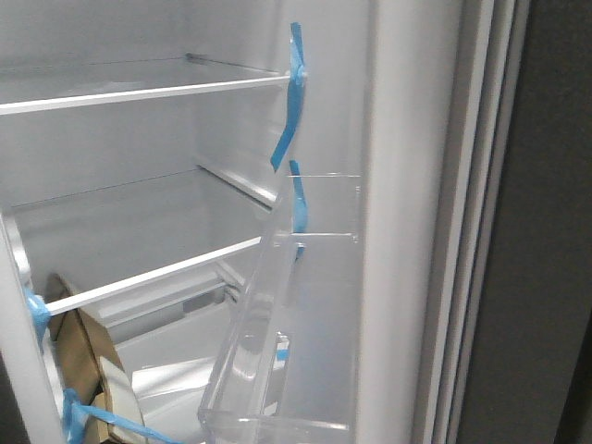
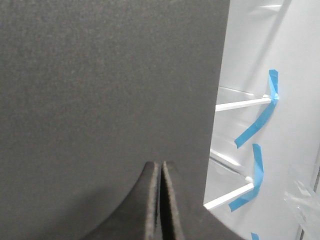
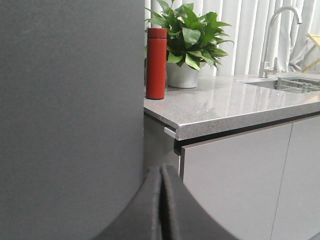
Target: Close fridge door
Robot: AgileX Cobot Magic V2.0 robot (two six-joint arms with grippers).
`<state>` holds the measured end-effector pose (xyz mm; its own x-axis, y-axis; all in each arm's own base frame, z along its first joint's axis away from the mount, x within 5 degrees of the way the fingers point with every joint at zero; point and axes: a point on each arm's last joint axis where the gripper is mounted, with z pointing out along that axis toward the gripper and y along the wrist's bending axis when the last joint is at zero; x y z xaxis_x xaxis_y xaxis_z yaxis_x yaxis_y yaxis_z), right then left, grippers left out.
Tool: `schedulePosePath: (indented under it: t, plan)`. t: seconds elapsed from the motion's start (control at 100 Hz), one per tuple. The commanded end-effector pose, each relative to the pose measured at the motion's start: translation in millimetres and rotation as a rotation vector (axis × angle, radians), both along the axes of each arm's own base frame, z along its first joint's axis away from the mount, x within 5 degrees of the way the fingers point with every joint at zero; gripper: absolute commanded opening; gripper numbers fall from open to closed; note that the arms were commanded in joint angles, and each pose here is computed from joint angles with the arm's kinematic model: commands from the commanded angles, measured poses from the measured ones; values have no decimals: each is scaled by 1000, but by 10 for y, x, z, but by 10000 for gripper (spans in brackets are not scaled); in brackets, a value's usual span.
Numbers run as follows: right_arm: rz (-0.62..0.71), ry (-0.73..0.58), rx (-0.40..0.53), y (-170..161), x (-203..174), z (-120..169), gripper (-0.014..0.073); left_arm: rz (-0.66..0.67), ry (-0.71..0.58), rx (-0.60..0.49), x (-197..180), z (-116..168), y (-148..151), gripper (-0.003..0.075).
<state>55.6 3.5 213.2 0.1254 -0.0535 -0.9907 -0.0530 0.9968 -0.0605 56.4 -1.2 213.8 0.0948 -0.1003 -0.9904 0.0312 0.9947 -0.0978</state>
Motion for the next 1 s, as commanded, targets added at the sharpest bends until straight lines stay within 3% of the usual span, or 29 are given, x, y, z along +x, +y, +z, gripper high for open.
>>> schedulePosePath:
  t: [0.0,0.99]
  plan:
    - [-1,-82,-9,2,-17,41,-76,-1,-30,-6,22,-36,-1,-21]
    - [-1,-96,-14,3,-19,53,-76,-1,-30,-6,22,-36,-1,-21]
